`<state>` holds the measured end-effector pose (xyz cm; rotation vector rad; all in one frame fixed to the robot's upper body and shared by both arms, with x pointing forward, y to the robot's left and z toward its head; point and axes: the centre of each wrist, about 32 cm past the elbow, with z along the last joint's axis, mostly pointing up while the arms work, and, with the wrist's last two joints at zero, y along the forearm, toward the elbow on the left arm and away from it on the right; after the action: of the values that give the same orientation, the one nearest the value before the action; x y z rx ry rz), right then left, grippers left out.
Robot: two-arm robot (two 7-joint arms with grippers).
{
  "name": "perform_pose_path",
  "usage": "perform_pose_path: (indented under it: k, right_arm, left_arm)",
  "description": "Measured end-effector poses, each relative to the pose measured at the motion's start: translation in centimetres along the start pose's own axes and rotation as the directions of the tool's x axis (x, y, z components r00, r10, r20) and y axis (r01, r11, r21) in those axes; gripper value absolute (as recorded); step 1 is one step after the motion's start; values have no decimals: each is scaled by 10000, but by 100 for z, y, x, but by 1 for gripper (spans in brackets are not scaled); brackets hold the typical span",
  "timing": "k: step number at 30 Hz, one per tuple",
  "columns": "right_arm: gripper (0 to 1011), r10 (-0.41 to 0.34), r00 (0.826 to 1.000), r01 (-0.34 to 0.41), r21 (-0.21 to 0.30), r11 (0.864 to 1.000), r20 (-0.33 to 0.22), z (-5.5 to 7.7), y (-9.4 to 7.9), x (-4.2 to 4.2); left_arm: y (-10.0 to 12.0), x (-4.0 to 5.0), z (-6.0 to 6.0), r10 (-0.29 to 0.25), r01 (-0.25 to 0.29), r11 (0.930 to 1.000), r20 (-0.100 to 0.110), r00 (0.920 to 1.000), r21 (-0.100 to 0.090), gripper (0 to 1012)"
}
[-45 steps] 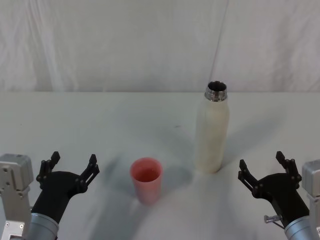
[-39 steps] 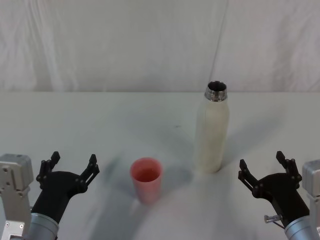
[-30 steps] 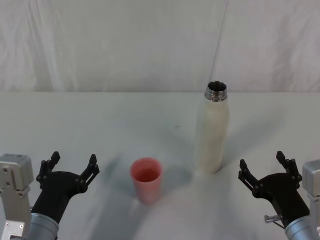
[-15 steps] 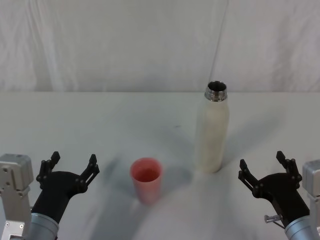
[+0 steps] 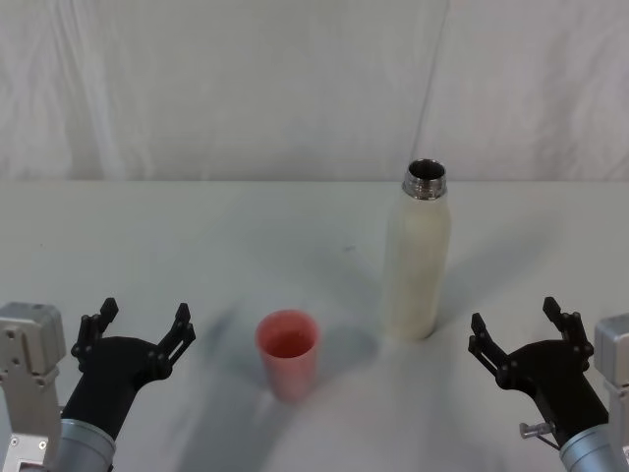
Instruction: Grasp the thermos with one hand and pour water into the cup lid.
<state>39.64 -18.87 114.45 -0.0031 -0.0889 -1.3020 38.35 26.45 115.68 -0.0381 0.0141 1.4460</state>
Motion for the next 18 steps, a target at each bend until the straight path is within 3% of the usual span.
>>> perform_pose_path:
  k: [14, 18]
  right_arm:
    - [1001, 12, 10000, -12, 4, 10000, -3, 3, 6, 1]
    - [1001, 286, 9996, -286, -19, 9996, -28, 23, 136, -8]
  left_arm:
    - [0, 0, 0, -1, 1, 10000, 0, 10000, 0, 1001]
    - [0, 0, 0, 1, -1, 10000, 1, 10000, 0, 1001]
